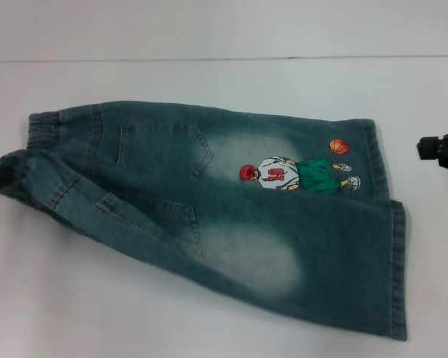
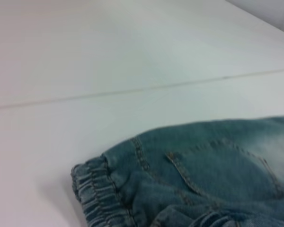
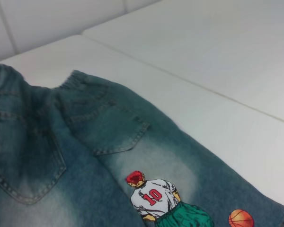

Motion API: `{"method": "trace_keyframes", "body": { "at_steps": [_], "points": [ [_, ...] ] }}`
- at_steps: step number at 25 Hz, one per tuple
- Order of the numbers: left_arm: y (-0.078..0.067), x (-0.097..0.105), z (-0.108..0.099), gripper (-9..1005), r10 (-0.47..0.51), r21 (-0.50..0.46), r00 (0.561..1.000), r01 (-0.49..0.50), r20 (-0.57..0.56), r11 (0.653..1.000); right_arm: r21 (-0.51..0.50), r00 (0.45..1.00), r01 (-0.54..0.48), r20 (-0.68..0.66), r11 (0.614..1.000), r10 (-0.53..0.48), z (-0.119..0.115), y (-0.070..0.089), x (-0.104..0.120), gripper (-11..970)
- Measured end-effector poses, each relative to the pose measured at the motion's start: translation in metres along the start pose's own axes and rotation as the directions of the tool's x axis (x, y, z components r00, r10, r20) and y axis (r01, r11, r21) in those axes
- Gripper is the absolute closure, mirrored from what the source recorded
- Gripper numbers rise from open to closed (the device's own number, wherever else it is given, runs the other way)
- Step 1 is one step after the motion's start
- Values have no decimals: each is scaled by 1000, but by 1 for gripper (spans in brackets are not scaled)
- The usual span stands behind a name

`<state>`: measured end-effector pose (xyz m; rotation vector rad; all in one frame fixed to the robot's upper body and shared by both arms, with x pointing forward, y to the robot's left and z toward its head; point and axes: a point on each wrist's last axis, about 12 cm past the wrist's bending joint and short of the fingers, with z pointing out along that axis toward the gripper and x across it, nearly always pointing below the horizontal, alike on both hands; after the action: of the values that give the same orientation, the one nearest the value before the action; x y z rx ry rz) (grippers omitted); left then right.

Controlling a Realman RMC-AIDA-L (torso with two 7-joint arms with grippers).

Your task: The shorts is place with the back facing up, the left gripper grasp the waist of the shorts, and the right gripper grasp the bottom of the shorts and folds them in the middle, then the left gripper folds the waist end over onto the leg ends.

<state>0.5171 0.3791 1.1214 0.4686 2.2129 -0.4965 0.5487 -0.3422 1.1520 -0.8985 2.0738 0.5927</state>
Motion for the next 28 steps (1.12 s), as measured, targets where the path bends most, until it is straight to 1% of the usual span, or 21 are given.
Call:
{"method": "trace_keyframes", "body": {
  "at_steps": [3,6,9,12,15,18,21,24,25,26,28],
  "points": [
    [-3,-7,5,916,12,15,1000,-12,-1,1000,-28,999,20,-27,999,-21,7,3,-2,893],
    [-5,-4,8,916,16,21,1000,-15,-11,1000,-96,991,53,-116,994,-64,11,12,-3,861],
    [-5,2,7,916,11,20,1000,-10,-17,1000,-163,972,53,-218,985,-89,12,20,-6,830],
    [-6,8,7,916,16,22,1000,-16,-26,1000,-239,930,5,-355,971,-92,16,29,-14,798],
    [-7,13,9,915,13,32,999,-12,-36,999,-252,874,-31,-477,967,-96,23,33,-20,767],
    [-8,17,11,915,11,45,999,-10,-41,999,-248,818,-52,-566,967,-102,32,38,-26,735],
    [-8,22,14,915,10,54,999,-8,-45,998,-249,773,-63,-625,967,-110,41,45,-29,495],
    [-8,25,16,915,8,57,999,-5,-49,998,-256,738,-72,-664,964,-121,50,53,-30,430],
    [-7,26,16,916,10,58,999,-7,-49,998,-266,715,-85,-688,960,-127,57,57,-28,408],
    [-7,26,16,916,13,58,999,-10,-50,998,-266,715,-85,-688,960,-127,57,57,-28,386],
    [-7,28,15,916,17,56,999,-14,-52,998,-272,692,-97,-710,957,-132,63,61,-27,342]
  ]
}}
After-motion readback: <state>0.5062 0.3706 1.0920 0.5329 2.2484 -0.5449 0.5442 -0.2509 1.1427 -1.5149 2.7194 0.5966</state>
